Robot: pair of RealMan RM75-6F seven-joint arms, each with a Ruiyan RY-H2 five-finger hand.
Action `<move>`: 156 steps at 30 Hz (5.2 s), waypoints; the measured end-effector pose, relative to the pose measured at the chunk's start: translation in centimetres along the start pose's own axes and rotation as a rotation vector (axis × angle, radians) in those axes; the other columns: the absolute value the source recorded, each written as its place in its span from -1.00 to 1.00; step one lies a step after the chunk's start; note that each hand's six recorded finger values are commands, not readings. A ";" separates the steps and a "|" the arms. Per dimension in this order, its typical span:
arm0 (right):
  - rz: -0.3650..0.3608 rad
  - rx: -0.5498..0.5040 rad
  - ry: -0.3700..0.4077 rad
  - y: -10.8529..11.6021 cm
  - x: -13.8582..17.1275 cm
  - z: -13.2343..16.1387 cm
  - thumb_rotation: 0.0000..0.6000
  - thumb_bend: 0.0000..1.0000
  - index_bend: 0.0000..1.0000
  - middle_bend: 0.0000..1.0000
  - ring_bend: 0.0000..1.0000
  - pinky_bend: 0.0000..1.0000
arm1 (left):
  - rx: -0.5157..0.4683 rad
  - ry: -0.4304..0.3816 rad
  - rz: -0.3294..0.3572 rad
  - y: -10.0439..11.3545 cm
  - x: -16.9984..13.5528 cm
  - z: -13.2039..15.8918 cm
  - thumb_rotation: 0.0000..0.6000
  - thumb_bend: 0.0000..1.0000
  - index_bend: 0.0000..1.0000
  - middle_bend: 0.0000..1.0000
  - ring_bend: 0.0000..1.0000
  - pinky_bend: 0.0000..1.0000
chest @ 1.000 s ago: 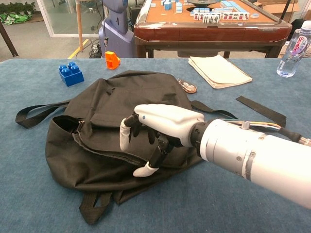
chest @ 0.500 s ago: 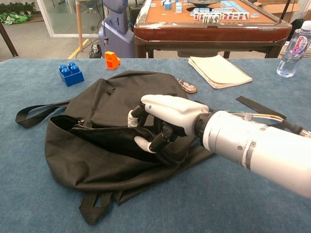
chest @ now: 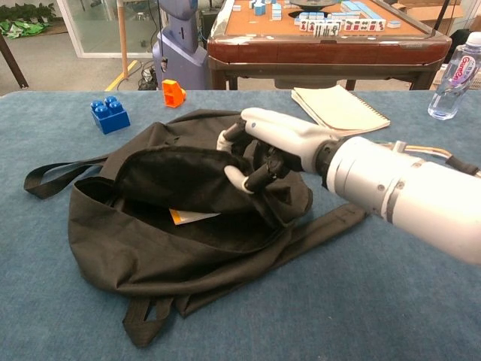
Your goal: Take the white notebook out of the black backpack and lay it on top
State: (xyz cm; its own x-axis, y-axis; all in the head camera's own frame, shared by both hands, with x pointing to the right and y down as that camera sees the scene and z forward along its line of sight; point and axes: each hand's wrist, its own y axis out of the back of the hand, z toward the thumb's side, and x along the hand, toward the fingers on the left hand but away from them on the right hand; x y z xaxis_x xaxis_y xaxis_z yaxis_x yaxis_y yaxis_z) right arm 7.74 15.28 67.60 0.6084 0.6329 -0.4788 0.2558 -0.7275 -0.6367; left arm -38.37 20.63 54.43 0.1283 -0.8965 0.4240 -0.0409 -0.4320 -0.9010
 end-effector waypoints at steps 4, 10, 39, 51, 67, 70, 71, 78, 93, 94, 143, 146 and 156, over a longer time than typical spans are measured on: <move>-0.055 0.004 -0.043 2.4 -0.6 -1.6 1.00 0.14 0.39 -0.04 -0.38 -0.22 | -0.044 -0.061 0.004 0.4 1.1 1.5 1.00 -0.34 -0.26 -0.25 -0.38 -0.42; -0.129 0.007 -0.103 5.5 -1.5 -3.4 1.00 0.14 0.39 -0.04 -0.38 -0.22 | -0.114 -0.239 -0.013 0.9 3.4 5.8 1.00 -0.34 -0.24 -0.25 -0.37 -0.42; -0.160 0.082 -0.211 9.2 -4.9 -4.8 1.00 0.14 0.39 -0.04 -0.36 -0.22 | -0.153 -0.676 -0.109 -8.4 10.3 20.9 1.00 -0.43 -0.20 -0.13 -0.26 -0.36; -0.140 0.083 -0.202 8.8 -4.1 -5.3 1.00 0.14 0.39 -0.04 -0.36 -0.22 | 0.034 -0.652 -0.117 -13.7 12.3 19.3 1.00 -0.69 -0.30 -0.18 -0.28 -0.36; -0.141 0.073 -0.209 8.9 -3.6 -6.2 1.00 0.14 0.39 -0.04 -0.35 -0.22 | 0.198 -0.681 -0.111 -15.2 13.7 18.3 1.00 -0.69 -0.38 -0.21 -0.32 -0.35; -0.137 0.070 -0.209 8.7 -3.6 -6.3 1.00 0.14 0.39 -0.04 -0.35 -0.22 | 0.204 -0.683 -0.118 -15.1 13.4 17.8 1.00 -0.69 -0.38 -0.21 -0.32 -0.35; -0.136 0.069 -0.209 8.7 -3.6 -6.3 1.00 0.14 0.39 -0.04 -0.35 -0.22 | 0.205 -0.683 -0.120 -15.2 13.3 17.7 1.00 -0.69 -0.38 -0.21 -0.32 -0.35; -0.131 0.062 -0.211 8.5 -3.5 -6.5 1.00 0.14 0.39 -0.04 -0.35 -0.22 | 0.215 -0.671 -0.138 -15.5 13.3 17.4 1.00 -0.69 -0.40 -0.22 -0.33 -0.35; -0.131 0.055 -0.214 8.4 -3.3 -6.8 1.00 0.13 0.39 -0.04 -0.34 -0.22 | 0.158 -0.623 -0.166 -16.1 14.0 18.3 1.00 -0.70 -0.38 -0.22 -0.33 -0.35; -0.133 0.054 -0.215 8.4 -3.3 -6.9 1.00 0.13 0.39 -0.04 -0.34 -0.22 | 0.149 -0.616 -0.166 -16.2 14.2 18.5 1.00 -0.70 -0.38 -0.22 -0.33 -0.35; -0.178 -0.102 -0.339 11.1 -7.2 -8.1 1.00 0.13 0.39 -0.04 -0.30 -0.22 | -0.197 -0.469 -0.046 -15.2 15.9 18.7 1.00 -0.06 0.46 0.44 0.17 -0.11; -0.177 -0.103 -0.342 11.0 -7.1 -8.2 1.00 0.13 0.39 -0.04 -0.30 -0.22 | -0.218 -0.464 -0.033 -15.1 15.8 18.9 1.00 0.00 0.47 0.49 0.22 -0.08; -0.180 -0.105 -0.363 10.9 -6.9 -9.1 1.00 0.13 0.40 -0.04 -0.30 -0.22 | -0.291 -0.443 0.013 -14.0 15.8 18.4 1.00 0.09 0.49 0.55 0.27 -0.07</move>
State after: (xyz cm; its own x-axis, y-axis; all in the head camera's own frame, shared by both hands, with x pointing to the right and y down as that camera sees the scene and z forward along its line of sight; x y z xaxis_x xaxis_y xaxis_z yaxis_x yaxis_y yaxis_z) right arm 13.20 0.53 69.48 0.2473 0.7909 -0.5597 0.4204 -0.6080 -0.6735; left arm -17.50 14.29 72.07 0.5294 -0.8019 0.2769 -0.3108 -0.4871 -0.8162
